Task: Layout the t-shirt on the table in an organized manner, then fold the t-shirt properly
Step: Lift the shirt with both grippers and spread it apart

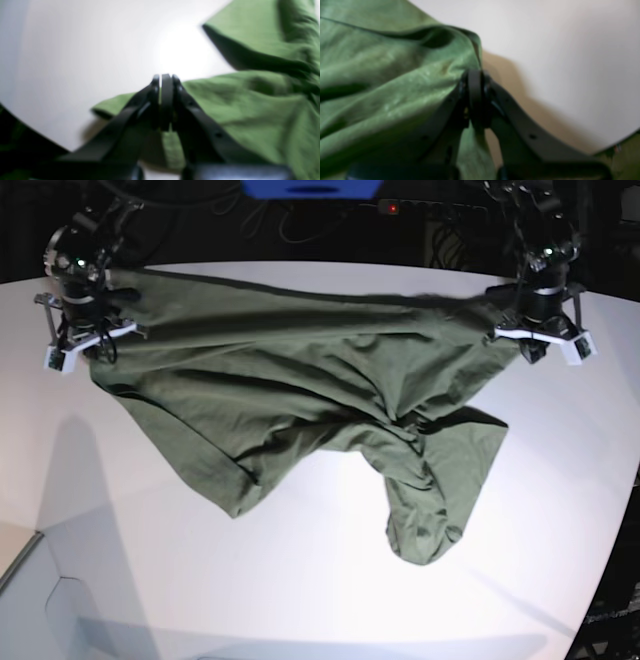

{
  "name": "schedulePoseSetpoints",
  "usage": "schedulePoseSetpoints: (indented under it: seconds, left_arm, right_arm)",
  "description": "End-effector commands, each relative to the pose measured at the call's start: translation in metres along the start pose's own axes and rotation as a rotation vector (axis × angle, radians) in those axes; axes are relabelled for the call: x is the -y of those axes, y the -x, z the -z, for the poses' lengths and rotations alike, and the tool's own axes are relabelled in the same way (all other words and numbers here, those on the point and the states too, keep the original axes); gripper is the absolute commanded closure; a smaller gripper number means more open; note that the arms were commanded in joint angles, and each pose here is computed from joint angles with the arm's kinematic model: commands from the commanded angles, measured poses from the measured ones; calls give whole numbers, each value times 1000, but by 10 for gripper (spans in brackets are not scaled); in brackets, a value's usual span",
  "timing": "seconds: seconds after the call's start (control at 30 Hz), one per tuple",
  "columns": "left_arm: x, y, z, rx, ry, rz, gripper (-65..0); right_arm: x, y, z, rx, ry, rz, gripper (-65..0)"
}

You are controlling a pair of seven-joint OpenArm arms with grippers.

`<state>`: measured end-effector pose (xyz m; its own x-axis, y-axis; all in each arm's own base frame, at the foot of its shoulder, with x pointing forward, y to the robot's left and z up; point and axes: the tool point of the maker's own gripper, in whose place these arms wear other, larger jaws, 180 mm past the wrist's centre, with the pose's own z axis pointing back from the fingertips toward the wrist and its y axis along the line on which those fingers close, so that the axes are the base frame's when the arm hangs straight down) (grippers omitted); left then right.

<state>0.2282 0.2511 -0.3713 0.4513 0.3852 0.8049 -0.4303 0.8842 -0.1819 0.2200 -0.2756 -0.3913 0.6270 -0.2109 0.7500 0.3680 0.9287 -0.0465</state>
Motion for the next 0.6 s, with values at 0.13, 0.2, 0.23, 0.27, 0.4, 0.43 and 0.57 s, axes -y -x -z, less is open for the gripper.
schedulePoseSetpoints:
  seconds: [0.13, 0.2, 0.23, 0.27, 0.4, 0.43, 0.57]
  left_arm:
    - [10, -10, -20, 47, 33, 38, -4]
    - [9, -9, -21, 42, 31, 41, -4]
    - [8, -4, -19, 28, 29, 39, -5]
    - [6, 4, -17, 0, 25, 38, -5]
    - [3, 28, -16, -130, 18, 36, -39]
    - [3, 30, -17, -148, 19, 37, -77]
    - [9, 16, -25, -118, 30, 46, -246]
  right_arm:
    - [18, -11, 0, -10, 30, -53, 0]
    - [26, -12, 1, -40, 43, -74, -15]
    - [28, -10, 1, -58, 47, -79, -44]
    - [30, -7, 1, -76, 49, -81, -80]
    - [33, -9, 0, -79, 54, -95, -229]
    - [36, -12, -2, -69, 63, -94, -254]
    - [37, -28, -9, -22, 73, -101, -265]
